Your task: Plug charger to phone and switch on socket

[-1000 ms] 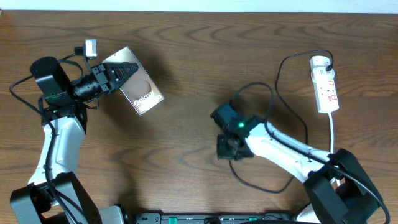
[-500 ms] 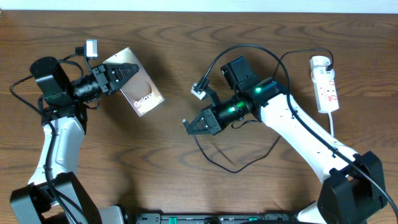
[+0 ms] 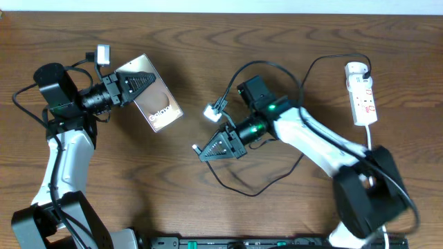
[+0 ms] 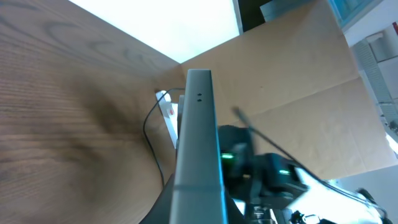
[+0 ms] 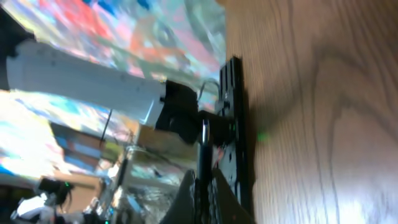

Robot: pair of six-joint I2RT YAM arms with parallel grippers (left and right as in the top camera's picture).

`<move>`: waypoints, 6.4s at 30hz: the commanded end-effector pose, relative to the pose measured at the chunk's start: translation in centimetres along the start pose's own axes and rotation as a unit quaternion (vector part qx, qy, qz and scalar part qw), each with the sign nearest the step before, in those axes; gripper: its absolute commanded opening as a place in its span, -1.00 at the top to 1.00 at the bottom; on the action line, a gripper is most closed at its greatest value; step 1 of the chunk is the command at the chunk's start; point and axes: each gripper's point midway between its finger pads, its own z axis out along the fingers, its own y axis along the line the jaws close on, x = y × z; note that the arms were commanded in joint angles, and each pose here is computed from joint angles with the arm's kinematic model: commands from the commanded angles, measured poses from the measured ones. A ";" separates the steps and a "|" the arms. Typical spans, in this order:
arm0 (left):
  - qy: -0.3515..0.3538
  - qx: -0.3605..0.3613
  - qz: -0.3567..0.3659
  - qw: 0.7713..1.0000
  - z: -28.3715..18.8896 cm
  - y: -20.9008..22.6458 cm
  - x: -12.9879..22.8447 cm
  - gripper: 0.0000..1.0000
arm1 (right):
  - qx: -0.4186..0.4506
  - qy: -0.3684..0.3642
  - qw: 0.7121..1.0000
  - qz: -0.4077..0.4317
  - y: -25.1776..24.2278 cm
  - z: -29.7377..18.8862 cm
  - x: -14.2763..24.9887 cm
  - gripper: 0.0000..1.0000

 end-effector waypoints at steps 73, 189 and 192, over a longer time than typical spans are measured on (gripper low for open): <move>0.021 0.017 0.004 1.000 0.9 -1.4 0.3 0.85 | -0.083 -0.028 0.993 -0.083 -0.9 0.7 -6.6 0.98; -0.075 -0.021 -0.010 0.997 -0.6 -1.3 -4.1 0.85 | 0.011 -0.140 0.988 0.071 -6.1 -5.2 -9.5 0.97; -0.087 -0.026 -0.017 0.996 -2.3 -0.9 -4.7 0.85 | 0.022 -0.157 0.984 0.086 -6.8 -6.7 -9.6 0.97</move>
